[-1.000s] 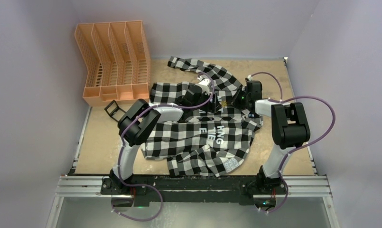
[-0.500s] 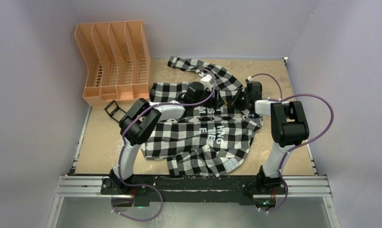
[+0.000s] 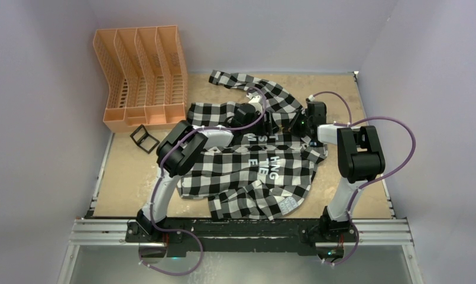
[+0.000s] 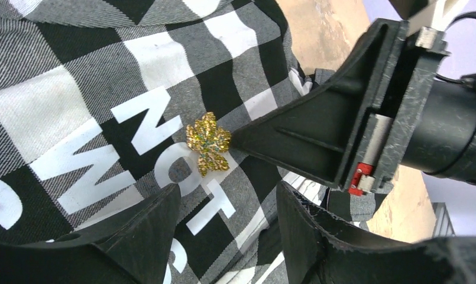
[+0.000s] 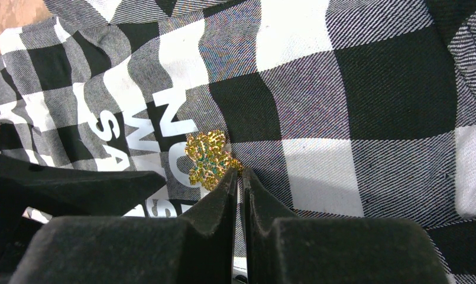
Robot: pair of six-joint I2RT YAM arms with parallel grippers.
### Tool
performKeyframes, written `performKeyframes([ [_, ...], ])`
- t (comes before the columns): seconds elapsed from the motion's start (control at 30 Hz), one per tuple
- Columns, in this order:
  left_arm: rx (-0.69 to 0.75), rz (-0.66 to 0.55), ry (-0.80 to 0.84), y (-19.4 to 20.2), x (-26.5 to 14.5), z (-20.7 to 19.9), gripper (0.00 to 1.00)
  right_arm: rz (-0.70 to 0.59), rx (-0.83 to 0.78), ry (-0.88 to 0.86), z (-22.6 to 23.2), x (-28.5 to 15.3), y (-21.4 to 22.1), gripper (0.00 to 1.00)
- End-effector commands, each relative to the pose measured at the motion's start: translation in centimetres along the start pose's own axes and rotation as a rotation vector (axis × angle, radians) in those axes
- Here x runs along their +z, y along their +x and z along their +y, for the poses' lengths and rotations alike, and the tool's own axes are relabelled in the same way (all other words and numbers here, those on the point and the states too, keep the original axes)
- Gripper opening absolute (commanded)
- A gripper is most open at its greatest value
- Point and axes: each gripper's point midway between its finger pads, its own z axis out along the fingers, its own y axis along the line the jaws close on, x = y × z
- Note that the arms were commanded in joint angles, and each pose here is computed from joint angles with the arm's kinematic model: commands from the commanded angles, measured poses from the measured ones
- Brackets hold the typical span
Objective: Remove the brooch from the garment
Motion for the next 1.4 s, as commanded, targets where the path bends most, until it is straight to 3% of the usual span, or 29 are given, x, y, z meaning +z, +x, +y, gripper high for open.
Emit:
performKeyframes([
  [0.0,-0.057,-0.047,0.089,-1.9,0.7,-1.3,0.57,0.005,-0.010,0.023,-0.8,0.5,-0.1,0.10],
  [0.37,-0.091,-0.033,0.124,-1.1,1.8,-1.2,0.46,-0.008,-0.020,0.025,-0.7,0.4,-0.5,0.10],
  [0.67,-0.110,-0.024,0.152,-0.8,2.3,-1.4,0.43,-0.012,-0.023,0.024,-0.6,0.3,-0.6,0.10],
  [1.0,-0.139,-0.025,0.195,-0.6,2.2,-2.1,0.29,-0.021,-0.026,0.018,-0.4,0.4,-0.8,0.10],
  [1.37,-0.179,-0.009,0.183,0.7,2.8,-1.0,0.21,-0.042,-0.034,0.001,0.1,-0.2,-1.2,0.11],
])
